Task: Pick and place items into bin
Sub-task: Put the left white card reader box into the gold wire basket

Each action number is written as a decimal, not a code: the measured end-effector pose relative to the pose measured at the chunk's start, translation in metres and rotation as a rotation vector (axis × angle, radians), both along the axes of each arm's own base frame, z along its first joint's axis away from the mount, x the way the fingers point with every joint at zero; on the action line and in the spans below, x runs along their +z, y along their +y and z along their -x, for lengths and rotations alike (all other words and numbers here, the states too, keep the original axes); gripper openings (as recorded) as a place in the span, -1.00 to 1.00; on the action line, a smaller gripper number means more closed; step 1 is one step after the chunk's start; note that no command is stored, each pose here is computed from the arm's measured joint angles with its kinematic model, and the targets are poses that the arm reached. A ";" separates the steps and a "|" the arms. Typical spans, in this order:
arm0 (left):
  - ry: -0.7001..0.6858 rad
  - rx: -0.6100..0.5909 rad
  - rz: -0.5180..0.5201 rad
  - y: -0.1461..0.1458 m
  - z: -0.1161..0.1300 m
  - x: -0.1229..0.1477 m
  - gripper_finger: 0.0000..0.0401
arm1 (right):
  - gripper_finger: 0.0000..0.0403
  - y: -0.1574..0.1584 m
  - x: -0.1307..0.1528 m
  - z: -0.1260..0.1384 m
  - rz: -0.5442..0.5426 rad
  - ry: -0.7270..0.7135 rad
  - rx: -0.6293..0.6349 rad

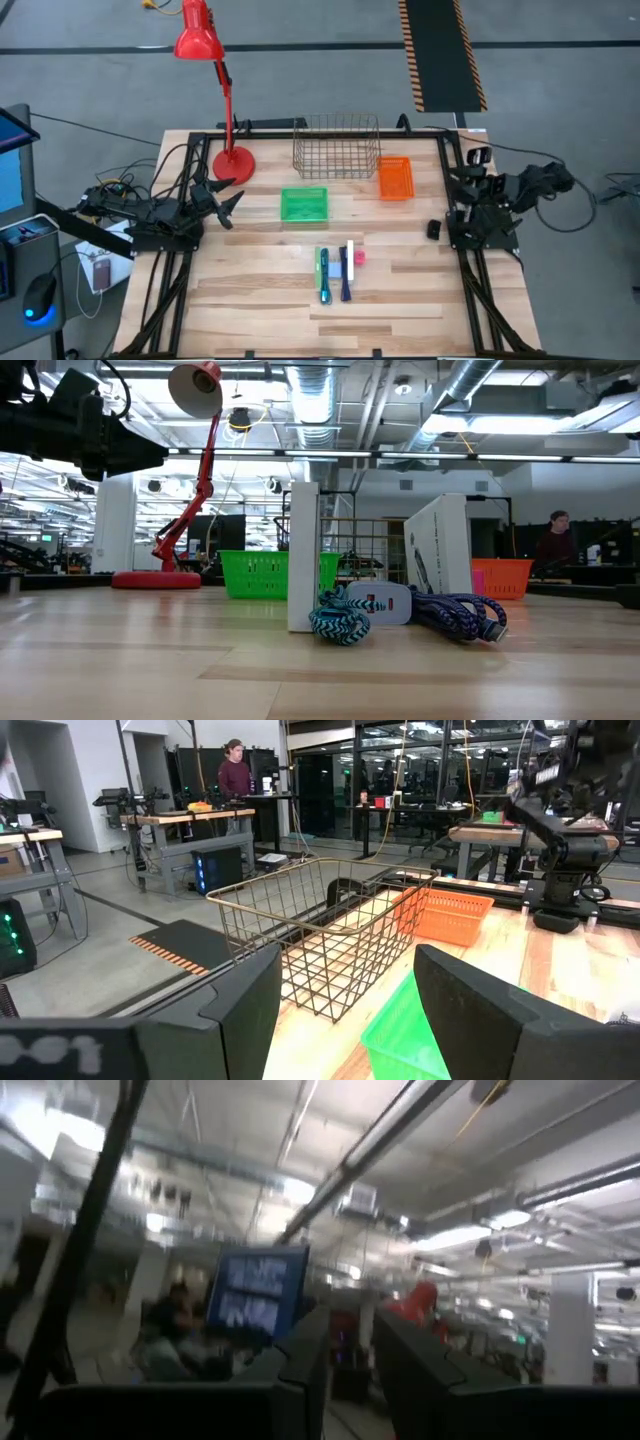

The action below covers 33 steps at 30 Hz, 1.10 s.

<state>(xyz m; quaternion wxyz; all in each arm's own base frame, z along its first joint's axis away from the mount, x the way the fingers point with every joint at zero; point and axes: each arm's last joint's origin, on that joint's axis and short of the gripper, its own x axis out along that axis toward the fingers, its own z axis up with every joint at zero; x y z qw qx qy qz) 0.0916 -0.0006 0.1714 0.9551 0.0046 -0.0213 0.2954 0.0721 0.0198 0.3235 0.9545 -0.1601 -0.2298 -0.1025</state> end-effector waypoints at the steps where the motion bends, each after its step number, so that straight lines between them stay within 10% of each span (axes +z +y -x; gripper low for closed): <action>1: 0.000 0.000 0.000 0.000 0.000 0.000 0.08 | -0.62 0.002 0.006 -0.005 0.004 0.045 -0.015; 15: 0.000 0.000 0.000 0.000 0.000 0.000 0.08 | -0.61 0.023 0.055 -0.066 -0.461 0.367 -0.208; 33: 0.000 0.001 0.000 0.000 0.000 0.000 0.08 | -0.04 0.034 0.023 -0.132 -0.922 0.738 -0.179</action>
